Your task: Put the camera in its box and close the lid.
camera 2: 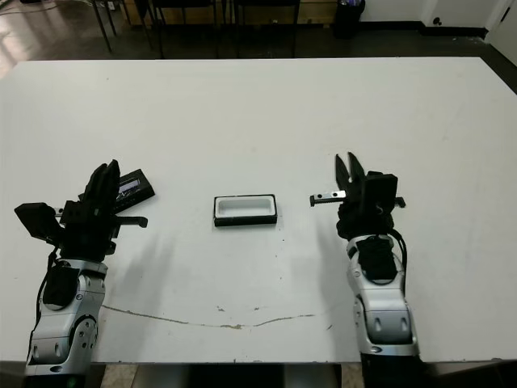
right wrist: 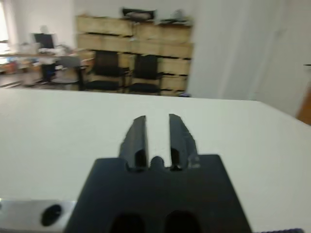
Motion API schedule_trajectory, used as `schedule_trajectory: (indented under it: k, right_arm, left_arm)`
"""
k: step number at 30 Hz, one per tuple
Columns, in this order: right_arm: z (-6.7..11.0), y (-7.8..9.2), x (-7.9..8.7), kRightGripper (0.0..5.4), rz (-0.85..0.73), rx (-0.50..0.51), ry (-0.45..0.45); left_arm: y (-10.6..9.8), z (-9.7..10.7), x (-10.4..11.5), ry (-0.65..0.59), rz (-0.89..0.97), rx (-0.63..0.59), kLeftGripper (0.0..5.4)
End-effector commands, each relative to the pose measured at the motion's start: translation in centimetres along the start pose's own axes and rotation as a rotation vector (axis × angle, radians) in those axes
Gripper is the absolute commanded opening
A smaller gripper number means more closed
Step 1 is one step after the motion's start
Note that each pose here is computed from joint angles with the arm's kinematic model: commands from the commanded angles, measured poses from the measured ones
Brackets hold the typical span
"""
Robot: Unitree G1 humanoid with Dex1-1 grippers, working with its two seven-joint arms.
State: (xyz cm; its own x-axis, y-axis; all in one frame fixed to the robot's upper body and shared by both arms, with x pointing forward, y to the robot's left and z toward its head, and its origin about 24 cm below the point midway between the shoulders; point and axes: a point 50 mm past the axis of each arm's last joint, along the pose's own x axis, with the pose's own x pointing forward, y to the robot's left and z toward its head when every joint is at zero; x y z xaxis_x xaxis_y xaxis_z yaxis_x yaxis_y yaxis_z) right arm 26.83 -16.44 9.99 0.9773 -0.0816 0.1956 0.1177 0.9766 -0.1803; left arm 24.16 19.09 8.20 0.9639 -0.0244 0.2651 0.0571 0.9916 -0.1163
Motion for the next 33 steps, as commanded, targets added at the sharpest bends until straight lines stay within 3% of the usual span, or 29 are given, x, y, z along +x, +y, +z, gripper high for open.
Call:
schedule_trajectory:
  k: [1, 3, 10, 21, 33]
  right_arm:
    - [-0.4, -0.5, 0.9, 0.99, -0.082, -0.087, 0.020]
    - [-0.6, -0.8, 1.8, 1.43, -0.125, -0.139, 0.026]
    - [-1.5, -1.5, 4.3, 2.96, -0.182, -0.157, 0.105]
    - [-4.1, -2.2, 4.9, 5.38, -0.183, -0.153, 0.238]
    - [-6.5, -3.1, 4.3, 5.38, -0.202, -0.044, 0.361]
  left_arm:
    - [0.1, -0.6, -0.1, 0.029, 0.001, -0.014, 0.00]
    - [-0.1, -0.7, -0.1, 0.027, -0.005, -0.015, 0.00]
    - [-0.2, -0.8, -0.1, 0.027, -0.014, -0.018, 0.00]
    - [-0.1, -1.0, -0.4, 0.028, -0.017, -0.048, 0.00]
    - [0.0, -1.0, -0.5, 0.033, -0.020, -0.043, 0.00]
